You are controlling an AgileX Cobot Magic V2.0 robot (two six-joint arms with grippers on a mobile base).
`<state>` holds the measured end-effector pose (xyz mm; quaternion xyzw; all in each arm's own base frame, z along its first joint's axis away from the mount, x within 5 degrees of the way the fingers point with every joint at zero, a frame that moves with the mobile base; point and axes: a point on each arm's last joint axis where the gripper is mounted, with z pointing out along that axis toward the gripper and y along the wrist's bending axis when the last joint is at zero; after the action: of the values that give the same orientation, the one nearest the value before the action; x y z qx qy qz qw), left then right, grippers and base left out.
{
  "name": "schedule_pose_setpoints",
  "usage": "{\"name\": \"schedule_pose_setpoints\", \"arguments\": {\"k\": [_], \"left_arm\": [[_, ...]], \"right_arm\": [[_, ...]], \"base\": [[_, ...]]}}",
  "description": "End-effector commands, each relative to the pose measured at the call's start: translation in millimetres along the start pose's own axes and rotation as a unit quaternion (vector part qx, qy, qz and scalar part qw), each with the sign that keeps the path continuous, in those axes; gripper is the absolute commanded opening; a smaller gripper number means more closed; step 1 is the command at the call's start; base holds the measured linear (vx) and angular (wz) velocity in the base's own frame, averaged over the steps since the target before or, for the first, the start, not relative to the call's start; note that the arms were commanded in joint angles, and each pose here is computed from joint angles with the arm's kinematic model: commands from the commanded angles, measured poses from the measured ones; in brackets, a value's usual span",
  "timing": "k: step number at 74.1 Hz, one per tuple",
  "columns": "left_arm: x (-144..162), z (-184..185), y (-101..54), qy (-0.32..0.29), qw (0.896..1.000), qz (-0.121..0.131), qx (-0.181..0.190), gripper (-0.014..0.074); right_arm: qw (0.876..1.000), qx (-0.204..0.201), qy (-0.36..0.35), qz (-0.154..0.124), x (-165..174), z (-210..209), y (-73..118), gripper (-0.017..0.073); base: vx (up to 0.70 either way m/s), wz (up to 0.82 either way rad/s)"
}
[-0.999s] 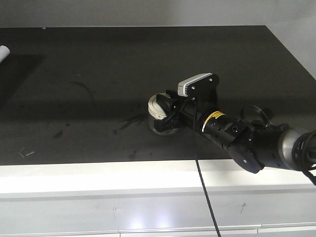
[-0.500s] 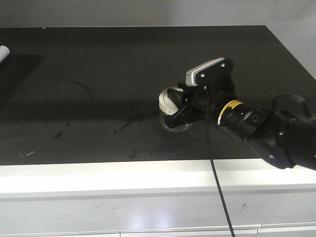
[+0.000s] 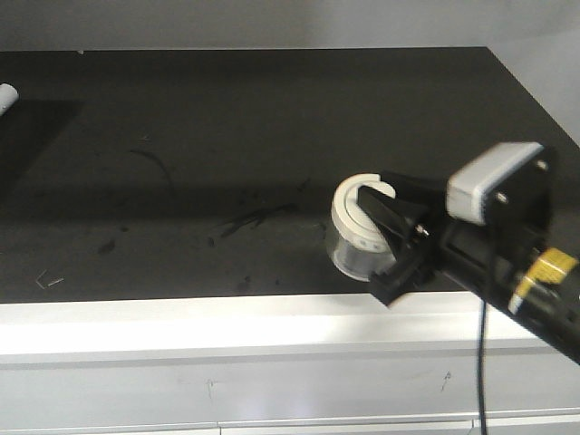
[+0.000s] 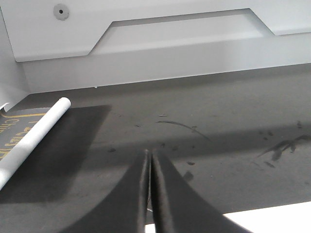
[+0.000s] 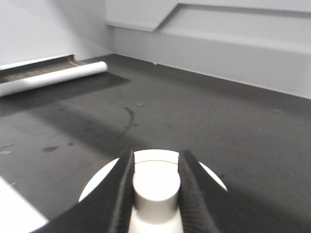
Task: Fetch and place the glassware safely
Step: 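Lift the jar and pull it toward the robot with the right gripper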
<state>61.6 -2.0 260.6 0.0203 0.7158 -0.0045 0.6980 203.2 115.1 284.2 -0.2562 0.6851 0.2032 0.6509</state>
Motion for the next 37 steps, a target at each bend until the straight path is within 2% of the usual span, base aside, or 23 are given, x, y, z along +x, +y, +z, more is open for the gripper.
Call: {"name": "schedule_pose_setpoints", "arguments": {"k": [1,12,27,37], "left_arm": [[-15.3,-0.6,-0.3,-0.046,0.999,-0.004,0.004,-0.0007],[-15.3,-0.6,-0.3,-0.046,0.999,-0.004,0.004,-0.0007],[-15.3,-0.6,-0.3,-0.046,0.999,-0.004,0.004,-0.0007],[-15.3,-0.6,-0.3,-0.046,0.999,-0.004,0.004,-0.0007]], "right_arm": [[0.997,-0.025,-0.067,-0.006,-20.7,-23.8,9.3,-0.0001],[0.997,-0.047,-0.053,0.001,-15.3,-51.8,20.2,-0.0001],[0.995,-0.091,-0.037,-0.007,-14.7,-72.4,32.8,-0.0001],[0.995,-0.1,-0.028,0.009,-14.1,-74.8,34.7,-0.0001]], "base": [[0.0,0.0],[0.0,0.0],[0.0,0.0],[0.0,0.0]]}}
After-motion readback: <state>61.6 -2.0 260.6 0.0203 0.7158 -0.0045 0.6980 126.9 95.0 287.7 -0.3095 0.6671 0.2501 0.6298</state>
